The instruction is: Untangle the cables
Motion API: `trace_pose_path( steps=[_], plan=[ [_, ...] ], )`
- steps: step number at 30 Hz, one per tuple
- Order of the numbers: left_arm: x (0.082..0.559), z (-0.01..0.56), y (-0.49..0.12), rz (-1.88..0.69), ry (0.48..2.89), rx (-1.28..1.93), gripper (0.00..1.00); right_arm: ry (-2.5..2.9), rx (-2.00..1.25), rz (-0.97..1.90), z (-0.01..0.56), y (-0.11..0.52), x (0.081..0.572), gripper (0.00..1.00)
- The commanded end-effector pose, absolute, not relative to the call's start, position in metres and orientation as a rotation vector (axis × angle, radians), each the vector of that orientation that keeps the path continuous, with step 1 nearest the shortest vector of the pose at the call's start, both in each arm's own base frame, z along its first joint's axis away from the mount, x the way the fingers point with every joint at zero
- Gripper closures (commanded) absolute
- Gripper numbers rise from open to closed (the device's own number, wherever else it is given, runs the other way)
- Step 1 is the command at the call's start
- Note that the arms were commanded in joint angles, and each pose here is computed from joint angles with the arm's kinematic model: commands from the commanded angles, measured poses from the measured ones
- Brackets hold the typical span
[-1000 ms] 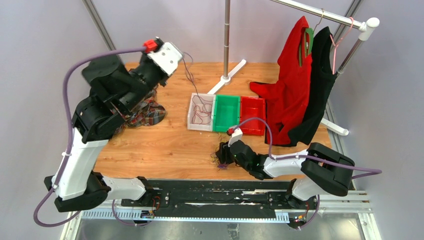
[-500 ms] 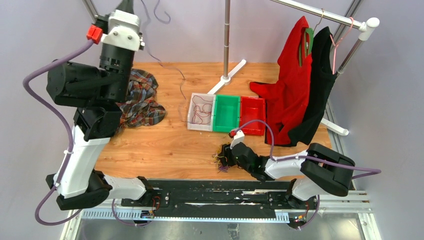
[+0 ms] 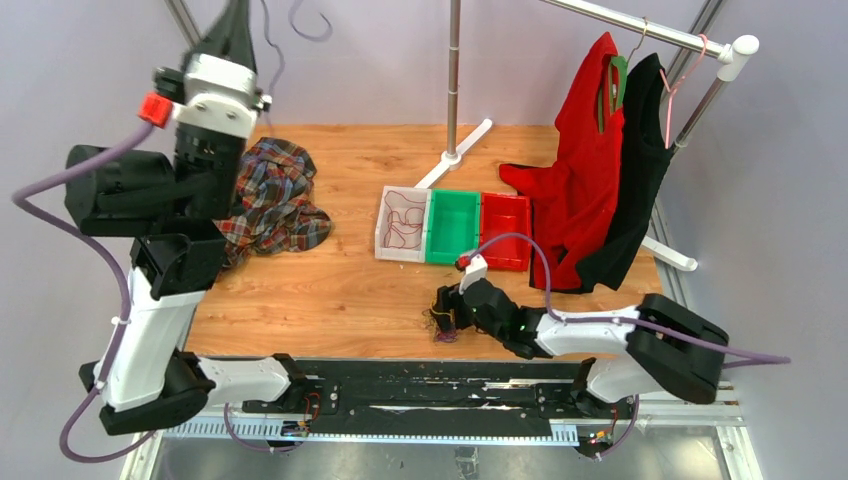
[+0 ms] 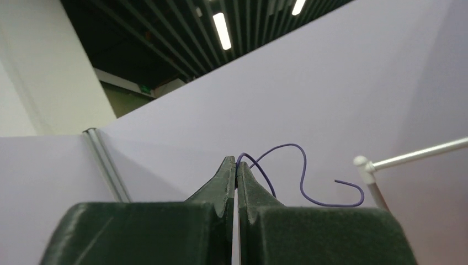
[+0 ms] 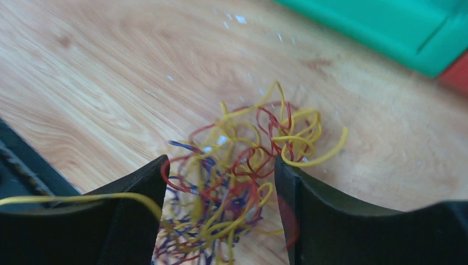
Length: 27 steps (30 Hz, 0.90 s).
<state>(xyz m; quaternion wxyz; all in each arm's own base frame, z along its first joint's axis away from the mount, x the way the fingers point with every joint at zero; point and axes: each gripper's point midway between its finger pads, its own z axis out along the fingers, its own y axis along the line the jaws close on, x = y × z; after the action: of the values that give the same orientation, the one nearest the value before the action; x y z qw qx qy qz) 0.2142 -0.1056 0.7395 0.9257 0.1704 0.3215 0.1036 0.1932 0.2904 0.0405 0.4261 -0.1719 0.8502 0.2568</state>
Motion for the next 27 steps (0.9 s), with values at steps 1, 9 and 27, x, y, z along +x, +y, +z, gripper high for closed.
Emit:
trace_pose_path(
  steps=[1, 9, 27],
  plan=[
    [0.226, 0.684, -0.143, 0.125, 0.756, 0.562, 1.00, 2.041, -0.525, 0.639, 0.106, 0.305, 0.200, 0.30],
    [0.236, 0.579, -0.185, -0.037, 0.943, 0.784, 1.00, 1.947, -0.670, 0.592, 0.186, 0.303, 0.200, 0.29],
    [0.264, 0.507, -0.285, -0.381, 1.127, 0.941, 1.00, 1.733, -0.375, 0.402, 0.246, 0.267, 0.246, 0.35]
  ],
)
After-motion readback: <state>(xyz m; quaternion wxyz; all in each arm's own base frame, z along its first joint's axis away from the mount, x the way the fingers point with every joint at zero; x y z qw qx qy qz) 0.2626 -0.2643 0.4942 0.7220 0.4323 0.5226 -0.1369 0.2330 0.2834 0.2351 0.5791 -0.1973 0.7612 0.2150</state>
